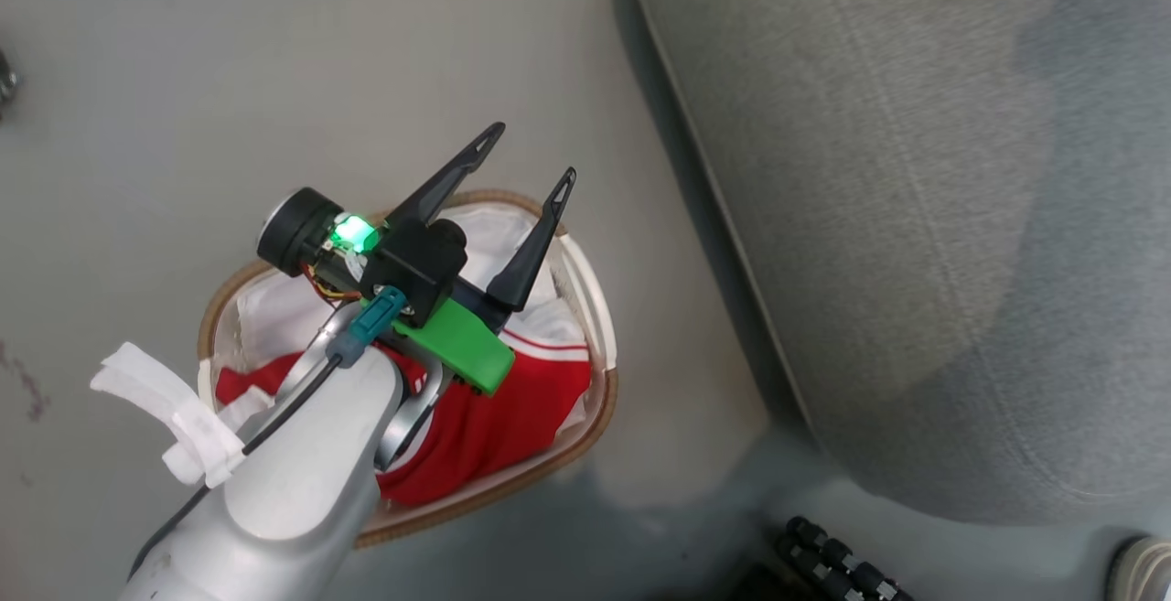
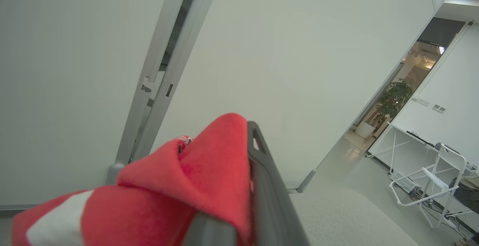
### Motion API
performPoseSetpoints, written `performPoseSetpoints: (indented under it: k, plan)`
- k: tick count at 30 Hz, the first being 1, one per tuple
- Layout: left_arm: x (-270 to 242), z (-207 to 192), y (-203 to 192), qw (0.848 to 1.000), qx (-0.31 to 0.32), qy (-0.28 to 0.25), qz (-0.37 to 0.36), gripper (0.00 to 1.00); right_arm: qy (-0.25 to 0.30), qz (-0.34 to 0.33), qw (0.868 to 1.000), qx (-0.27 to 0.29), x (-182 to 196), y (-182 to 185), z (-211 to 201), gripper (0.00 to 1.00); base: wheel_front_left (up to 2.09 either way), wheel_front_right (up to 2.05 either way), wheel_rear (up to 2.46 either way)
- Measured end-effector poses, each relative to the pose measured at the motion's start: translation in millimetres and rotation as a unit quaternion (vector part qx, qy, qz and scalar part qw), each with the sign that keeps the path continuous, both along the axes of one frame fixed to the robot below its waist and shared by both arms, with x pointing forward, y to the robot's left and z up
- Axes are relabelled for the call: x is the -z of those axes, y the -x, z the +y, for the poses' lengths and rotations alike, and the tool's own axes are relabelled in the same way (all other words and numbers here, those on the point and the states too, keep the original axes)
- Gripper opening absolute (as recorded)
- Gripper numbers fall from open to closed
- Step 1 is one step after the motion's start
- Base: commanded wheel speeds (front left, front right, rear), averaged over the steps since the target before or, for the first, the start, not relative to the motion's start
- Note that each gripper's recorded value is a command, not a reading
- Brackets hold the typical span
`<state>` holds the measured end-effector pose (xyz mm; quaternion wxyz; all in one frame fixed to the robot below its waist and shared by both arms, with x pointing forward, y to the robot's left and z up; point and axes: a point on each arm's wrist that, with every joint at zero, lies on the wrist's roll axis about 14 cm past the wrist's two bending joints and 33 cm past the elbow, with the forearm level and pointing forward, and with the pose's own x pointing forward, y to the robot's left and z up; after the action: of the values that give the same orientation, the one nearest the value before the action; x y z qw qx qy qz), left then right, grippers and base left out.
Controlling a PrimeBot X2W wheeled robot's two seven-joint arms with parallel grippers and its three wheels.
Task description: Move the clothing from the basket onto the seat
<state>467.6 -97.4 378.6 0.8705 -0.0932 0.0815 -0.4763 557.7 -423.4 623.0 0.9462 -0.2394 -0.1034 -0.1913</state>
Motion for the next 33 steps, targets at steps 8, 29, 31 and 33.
performPoseSetpoints:
  k: [8, 29, 31, 33]
  plan:
    - [53, 25, -6, 0.998, -0.032, -0.020, 0.048, 1.00, -0.048, 0.129, 0.990, -0.008, 141, -23, 18, 0.00, 0.00, 0.00, 0.00]
    - [32, 27, -5, 0.997, -0.055, -0.010, 0.053, 1.00, -0.090, 0.200, 0.976, -0.018, 198, 45, 51, 1.00, 0.00, 0.00, 0.00]
    - [21, 28, -7, 0.997, -0.063, -0.002, 0.047, 1.00, -0.088, 0.196, 0.976, -0.020, 191, 50, 52, 1.00, 0.00, 0.00, 0.00]
    - [8, 30, -8, 0.996, -0.073, 0.006, 0.040, 1.00, -0.085, 0.188, 0.978, -0.026, 181, 53, 55, 1.00, 0.00, 0.00, 0.00]
